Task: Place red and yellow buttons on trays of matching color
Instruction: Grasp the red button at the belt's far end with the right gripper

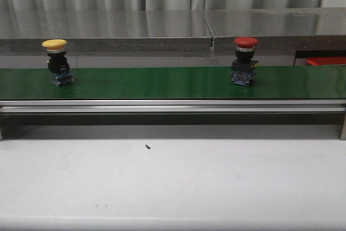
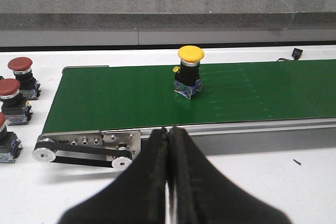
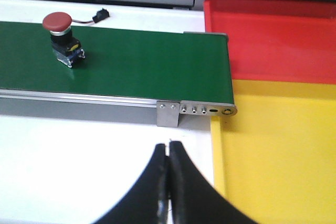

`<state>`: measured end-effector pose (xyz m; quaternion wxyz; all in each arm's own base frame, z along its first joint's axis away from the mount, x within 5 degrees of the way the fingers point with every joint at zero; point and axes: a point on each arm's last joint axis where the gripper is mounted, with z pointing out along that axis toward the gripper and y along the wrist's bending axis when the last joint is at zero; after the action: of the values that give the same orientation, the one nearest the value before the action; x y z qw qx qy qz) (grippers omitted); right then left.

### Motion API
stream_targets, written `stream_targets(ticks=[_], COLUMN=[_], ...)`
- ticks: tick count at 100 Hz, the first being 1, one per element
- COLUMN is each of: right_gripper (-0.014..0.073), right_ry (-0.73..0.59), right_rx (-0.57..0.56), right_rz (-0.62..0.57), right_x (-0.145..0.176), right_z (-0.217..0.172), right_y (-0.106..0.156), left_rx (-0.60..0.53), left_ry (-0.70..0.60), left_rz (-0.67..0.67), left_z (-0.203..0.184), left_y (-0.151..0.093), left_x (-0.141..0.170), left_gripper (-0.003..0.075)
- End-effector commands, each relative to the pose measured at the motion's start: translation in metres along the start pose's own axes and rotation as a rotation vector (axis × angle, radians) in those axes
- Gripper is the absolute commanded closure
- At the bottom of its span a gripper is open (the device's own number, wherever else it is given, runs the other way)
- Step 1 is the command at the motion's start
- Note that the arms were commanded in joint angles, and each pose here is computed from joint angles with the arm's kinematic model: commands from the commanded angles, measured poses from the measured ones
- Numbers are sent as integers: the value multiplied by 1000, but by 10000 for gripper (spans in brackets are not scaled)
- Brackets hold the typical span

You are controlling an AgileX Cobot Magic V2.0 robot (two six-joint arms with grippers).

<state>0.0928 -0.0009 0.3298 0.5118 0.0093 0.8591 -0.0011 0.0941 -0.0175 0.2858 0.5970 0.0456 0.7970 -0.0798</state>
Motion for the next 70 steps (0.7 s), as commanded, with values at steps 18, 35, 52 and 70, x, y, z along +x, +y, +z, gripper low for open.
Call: stream_targets(ticks=[18, 35, 52, 70], right_gripper=[693, 526, 11, 1], right_ry=[52, 183, 216, 192], right_rx=[-6, -15, -28, -28], right_rz=[6, 21, 44, 43], right_x=[-53, -48, -46, -53], right_z=[41, 80, 98, 110], right_y=[3, 5, 7, 7], left_rx=[0, 0, 0, 0], left_ry=[-110, -110, -110, -110], left_rz=[-12, -12, -12, -12], left_z=[-3, -3, -3, -3], left_y=[-1, -1, -1, -1], left_x=[-17, -17, -17, -17], left_gripper=[739, 739, 739, 739])
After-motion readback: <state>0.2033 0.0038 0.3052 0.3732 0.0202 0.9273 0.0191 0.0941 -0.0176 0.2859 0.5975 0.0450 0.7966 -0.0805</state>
